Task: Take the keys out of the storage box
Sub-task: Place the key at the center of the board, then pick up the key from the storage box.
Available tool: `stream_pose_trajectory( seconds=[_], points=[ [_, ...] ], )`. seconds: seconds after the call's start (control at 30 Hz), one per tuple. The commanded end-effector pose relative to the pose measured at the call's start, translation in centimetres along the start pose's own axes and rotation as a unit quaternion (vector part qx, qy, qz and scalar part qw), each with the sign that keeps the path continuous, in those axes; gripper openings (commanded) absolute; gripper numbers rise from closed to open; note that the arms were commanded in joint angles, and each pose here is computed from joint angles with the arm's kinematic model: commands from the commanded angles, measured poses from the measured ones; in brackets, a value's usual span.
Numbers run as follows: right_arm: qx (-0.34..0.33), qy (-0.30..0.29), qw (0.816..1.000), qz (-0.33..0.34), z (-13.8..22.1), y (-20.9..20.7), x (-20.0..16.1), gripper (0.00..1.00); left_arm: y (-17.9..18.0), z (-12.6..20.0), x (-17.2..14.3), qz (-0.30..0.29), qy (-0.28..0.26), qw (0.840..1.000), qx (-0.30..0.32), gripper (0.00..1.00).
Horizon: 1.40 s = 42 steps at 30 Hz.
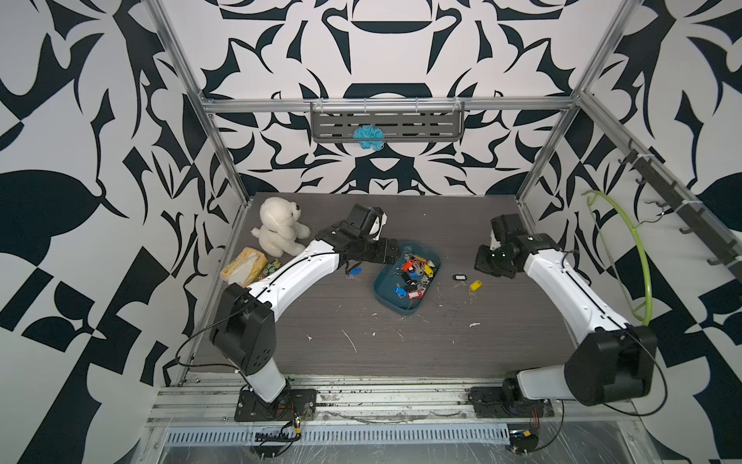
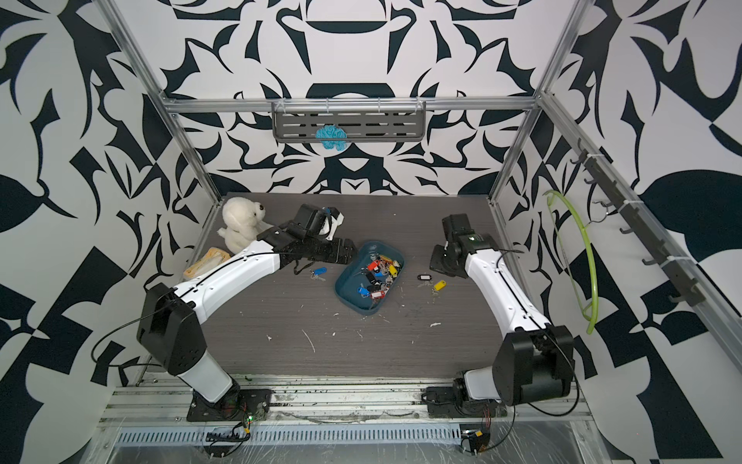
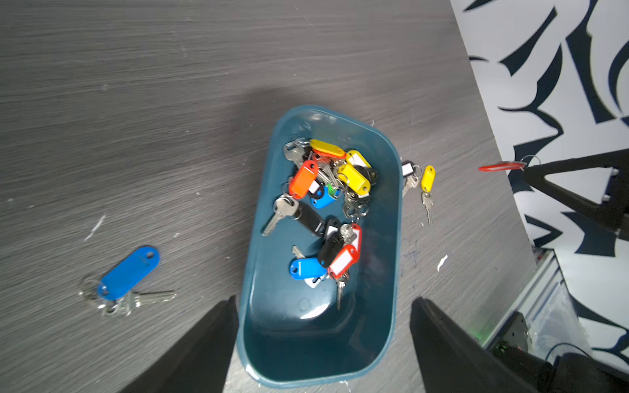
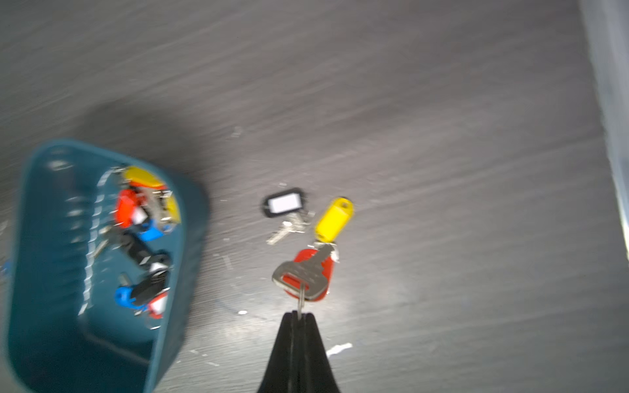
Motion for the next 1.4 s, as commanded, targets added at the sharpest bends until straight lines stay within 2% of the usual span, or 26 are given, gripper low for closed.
stream_pose_trajectory(
  seconds=[0.0, 0.2, 0.4, 0.47, 0.53, 0.6, 0.77, 1.03, 1.37],
  points=[
    [-0.012, 0.019, 1.000, -0.007, -1.0, -1.3, -1.9, 0.00, -1.0, -1.2, -0.8, -0.004, 0.026, 0.999, 0.027, 0.86],
    [-0.044, 0.054, 0.997, -0.039, -3.0, -3.6, -4.2, 0.00, -2.8, -4.9, -2.1, 0.015, 0.063, 0.997, 0.040, 0.86],
    [-0.061, 0.060, 0.995, -0.057, -3.2, -5.3, -5.0, 0.13, -0.8, -8.3, -3.3, 0.076, 0.095, 0.989, 0.085, 0.86],
    [-0.063, 0.057, 0.994, -0.062, -3.1, -5.7, -5.0, 0.25, 0.0, -9.1, -3.7, 0.090, 0.104, 0.985, 0.105, 0.82],
    [-0.066, 0.056, 0.994, -0.070, -2.9, -6.1, -5.0, 0.47, 0.6, -9.9, -4.1, 0.100, 0.113, 0.981, 0.120, 0.81],
    [-0.067, 0.054, 0.994, -0.072, -2.8, -6.2, -4.9, 0.55, 1.0, -10.4, -4.3, 0.108, 0.118, 0.979, 0.130, 0.80],
    [-0.052, 0.043, 0.995, -0.074, -2.4, -5.8, -4.8, 0.56, 1.9, -11.3, -4.5, 0.120, 0.122, 0.973, 0.156, 0.76],
    [0.026, 0.016, 0.997, -0.076, -2.2, -3.4, -4.6, 0.54, 3.7, -12.4, -5.6, 0.133, 0.141, 0.957, 0.216, 0.64],
    [0.081, 0.001, 0.993, -0.081, -1.9, -1.8, -4.7, 0.54, 3.8, -15.0, -6.1, 0.129, 0.151, 0.945, 0.261, 0.66]
  ],
)
Point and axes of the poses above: each gripper's point midway between its finger pads, its own z axis back along the fingers, its own y axis along the line the jaws close on, x = y × z, the point moved 1 cm from there along z, back along the fingers, and after that the axes turned 11 degrees about z, right-handed, at the moved point
